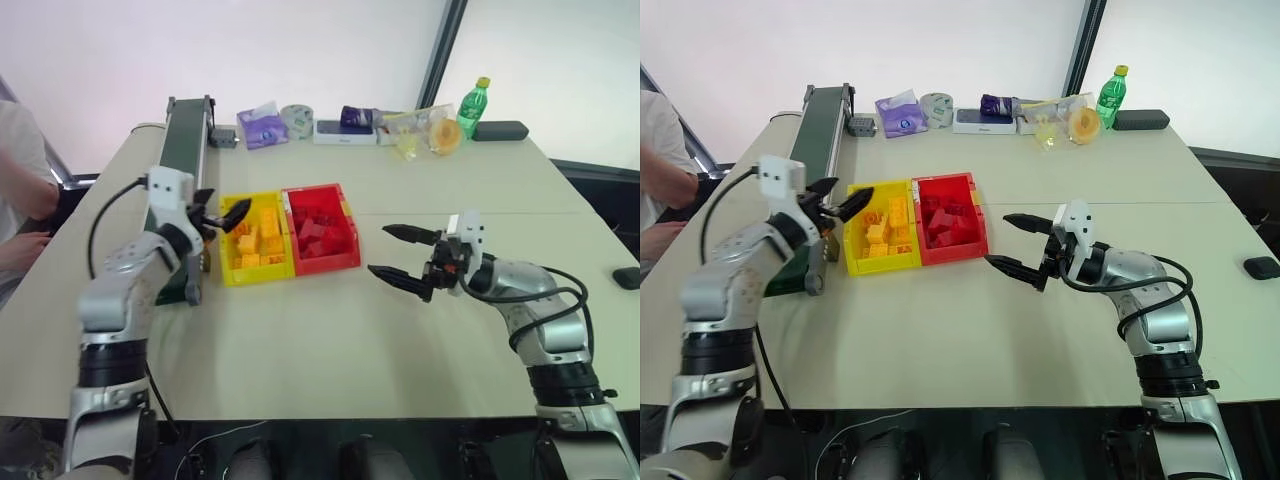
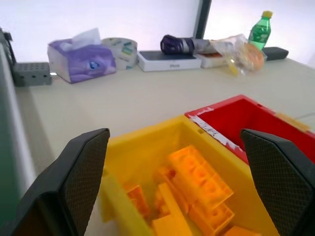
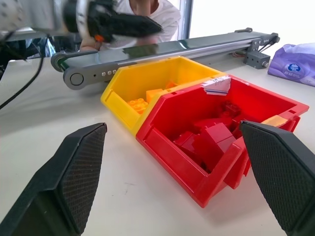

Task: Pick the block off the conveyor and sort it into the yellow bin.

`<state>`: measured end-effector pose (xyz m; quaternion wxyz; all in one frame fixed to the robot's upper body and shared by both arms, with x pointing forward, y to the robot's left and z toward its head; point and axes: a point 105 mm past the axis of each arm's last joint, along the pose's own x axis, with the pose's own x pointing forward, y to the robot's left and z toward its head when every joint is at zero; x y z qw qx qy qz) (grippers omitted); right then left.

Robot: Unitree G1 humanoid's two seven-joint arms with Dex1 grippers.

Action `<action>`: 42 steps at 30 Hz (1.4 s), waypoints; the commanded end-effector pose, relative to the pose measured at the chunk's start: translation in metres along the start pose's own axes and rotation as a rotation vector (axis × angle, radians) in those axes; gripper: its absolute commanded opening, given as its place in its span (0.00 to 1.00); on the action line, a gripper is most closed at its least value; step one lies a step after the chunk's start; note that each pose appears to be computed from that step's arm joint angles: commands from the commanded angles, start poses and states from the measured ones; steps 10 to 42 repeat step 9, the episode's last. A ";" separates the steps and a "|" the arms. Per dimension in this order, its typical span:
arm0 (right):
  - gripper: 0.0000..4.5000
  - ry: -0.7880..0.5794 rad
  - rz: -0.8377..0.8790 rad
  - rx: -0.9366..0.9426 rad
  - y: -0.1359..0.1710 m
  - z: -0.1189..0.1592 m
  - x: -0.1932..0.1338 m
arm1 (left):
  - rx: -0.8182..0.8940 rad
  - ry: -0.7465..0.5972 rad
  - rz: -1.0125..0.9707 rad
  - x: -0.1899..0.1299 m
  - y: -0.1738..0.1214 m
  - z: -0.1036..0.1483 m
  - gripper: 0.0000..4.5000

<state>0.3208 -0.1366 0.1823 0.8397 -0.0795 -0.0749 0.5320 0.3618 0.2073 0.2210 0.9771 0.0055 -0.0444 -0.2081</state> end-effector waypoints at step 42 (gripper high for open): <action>1.00 0.006 0.013 -0.058 -0.015 0.015 -0.008 | 0.206 0.022 0.137 -0.115 0.058 0.017 0.99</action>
